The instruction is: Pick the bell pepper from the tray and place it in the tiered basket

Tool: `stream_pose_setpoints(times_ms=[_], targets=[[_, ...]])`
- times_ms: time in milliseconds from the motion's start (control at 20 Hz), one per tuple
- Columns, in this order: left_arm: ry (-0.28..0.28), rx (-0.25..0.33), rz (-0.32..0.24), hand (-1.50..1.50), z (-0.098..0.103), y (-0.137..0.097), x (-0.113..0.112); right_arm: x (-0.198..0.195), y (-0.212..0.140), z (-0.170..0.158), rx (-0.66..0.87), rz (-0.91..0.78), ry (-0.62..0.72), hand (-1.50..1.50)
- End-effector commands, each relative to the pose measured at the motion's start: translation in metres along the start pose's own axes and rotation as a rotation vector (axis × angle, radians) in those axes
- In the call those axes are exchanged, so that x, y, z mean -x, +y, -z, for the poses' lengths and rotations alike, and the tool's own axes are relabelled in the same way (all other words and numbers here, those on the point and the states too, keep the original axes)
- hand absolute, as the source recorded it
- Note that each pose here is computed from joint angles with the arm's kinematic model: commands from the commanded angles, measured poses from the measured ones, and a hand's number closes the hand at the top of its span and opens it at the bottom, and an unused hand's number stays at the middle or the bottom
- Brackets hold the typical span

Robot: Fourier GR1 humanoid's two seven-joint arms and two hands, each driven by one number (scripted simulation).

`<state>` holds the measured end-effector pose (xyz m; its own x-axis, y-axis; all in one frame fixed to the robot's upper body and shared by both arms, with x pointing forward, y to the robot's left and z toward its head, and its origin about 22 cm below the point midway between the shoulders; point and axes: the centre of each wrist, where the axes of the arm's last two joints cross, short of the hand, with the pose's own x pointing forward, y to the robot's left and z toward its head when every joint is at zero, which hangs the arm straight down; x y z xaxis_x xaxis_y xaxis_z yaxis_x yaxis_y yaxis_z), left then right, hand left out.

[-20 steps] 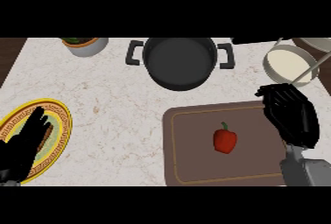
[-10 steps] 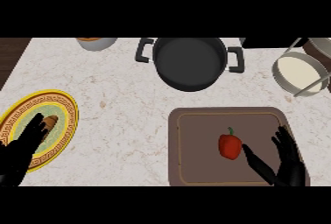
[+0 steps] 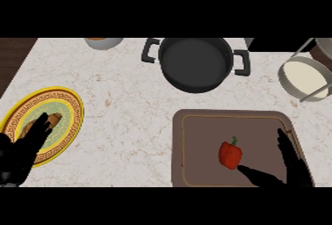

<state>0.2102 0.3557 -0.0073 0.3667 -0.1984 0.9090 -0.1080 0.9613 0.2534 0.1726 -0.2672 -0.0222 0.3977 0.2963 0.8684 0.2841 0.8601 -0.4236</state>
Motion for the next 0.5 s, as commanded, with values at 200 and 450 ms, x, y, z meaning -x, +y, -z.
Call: stream_pose_setpoints(times_ms=[200,450], targets=[[0.012,0.014,0.012,0.0,0.007,-0.009,0.016,-0.093,0.003,-0.01,-0.104,-0.069,0.157,-1.5],[0.007,0.013,-0.003,0.0,0.012,-0.007,-0.001,-0.118,0.003,0.005,-0.212,-0.11,0.264,-1.5]])
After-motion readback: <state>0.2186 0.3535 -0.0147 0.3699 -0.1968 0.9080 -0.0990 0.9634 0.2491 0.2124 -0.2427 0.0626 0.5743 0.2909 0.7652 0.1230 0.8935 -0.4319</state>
